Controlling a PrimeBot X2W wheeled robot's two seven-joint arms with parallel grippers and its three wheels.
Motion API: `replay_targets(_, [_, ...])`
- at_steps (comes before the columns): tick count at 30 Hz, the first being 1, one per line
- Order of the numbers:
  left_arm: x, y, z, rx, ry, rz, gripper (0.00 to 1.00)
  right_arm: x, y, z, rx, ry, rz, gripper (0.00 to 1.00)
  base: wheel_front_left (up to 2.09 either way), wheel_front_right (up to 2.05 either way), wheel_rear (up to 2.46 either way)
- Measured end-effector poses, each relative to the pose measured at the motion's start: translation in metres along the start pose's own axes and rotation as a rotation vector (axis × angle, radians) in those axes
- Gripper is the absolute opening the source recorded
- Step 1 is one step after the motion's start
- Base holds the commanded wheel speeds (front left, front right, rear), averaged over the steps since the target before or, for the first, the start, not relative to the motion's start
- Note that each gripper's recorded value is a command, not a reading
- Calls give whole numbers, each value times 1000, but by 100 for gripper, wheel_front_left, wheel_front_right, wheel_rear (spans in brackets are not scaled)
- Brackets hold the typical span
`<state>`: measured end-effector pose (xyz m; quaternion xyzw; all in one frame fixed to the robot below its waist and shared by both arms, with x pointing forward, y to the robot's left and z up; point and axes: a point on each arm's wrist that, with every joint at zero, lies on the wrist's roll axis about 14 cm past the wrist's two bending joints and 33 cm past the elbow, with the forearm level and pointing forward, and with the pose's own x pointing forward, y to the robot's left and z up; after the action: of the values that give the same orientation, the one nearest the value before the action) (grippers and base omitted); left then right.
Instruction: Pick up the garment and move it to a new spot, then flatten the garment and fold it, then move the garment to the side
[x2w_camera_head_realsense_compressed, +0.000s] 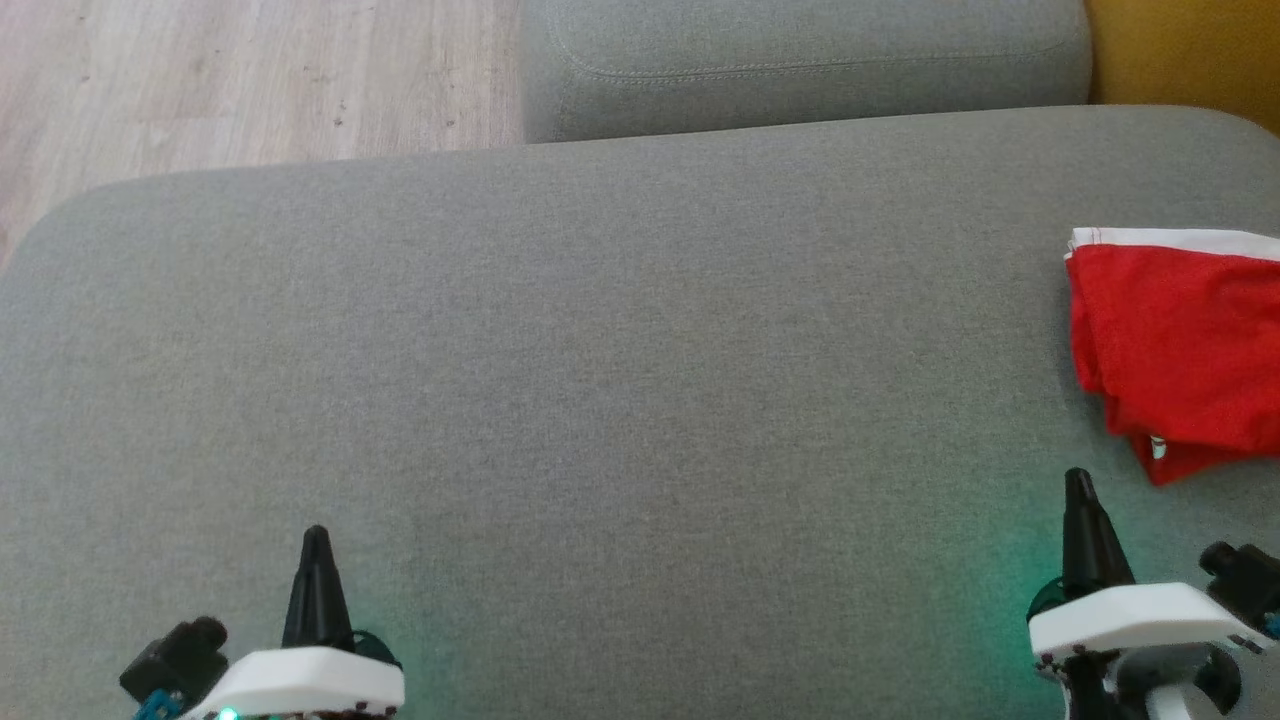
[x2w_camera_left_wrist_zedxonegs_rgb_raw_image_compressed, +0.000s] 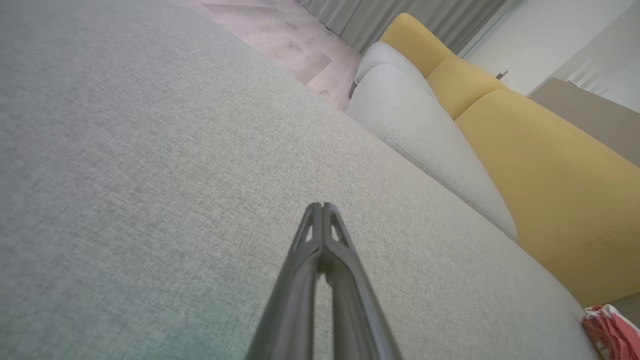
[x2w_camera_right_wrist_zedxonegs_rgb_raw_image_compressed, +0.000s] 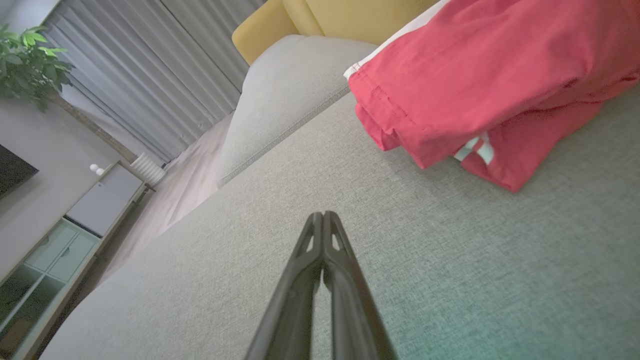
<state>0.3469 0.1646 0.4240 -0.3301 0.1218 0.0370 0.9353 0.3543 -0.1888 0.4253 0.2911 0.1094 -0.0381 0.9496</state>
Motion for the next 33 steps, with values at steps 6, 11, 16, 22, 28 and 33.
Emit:
replay_targets(6, [0,1,1,-70,6,2,0,0,-1,4,75,-8,-8,0,0,0,0])
replay_targets(11, [1,3,5,-129,-2,10,0,2,0,8,139,-15,-7,0,0,0,0])
replay_targets(16, [2,2,7,-188,0,5,0,4,1,12,202,-23,-4,0,0,0,0])
replay_targets(22, [4,-2,11,-256,-5,-10,0,3,1,14,278,-27,-5,0,0,0,0])
replay_targets(28, [5,-1,15,-315,-11,-8,0,3,0,16,341,-28,-5,0,0,0,0])
replay_targets(33, [5,0,17,-373,-10,-7,0,3,1,18,404,-30,-2,0,0,0,0])
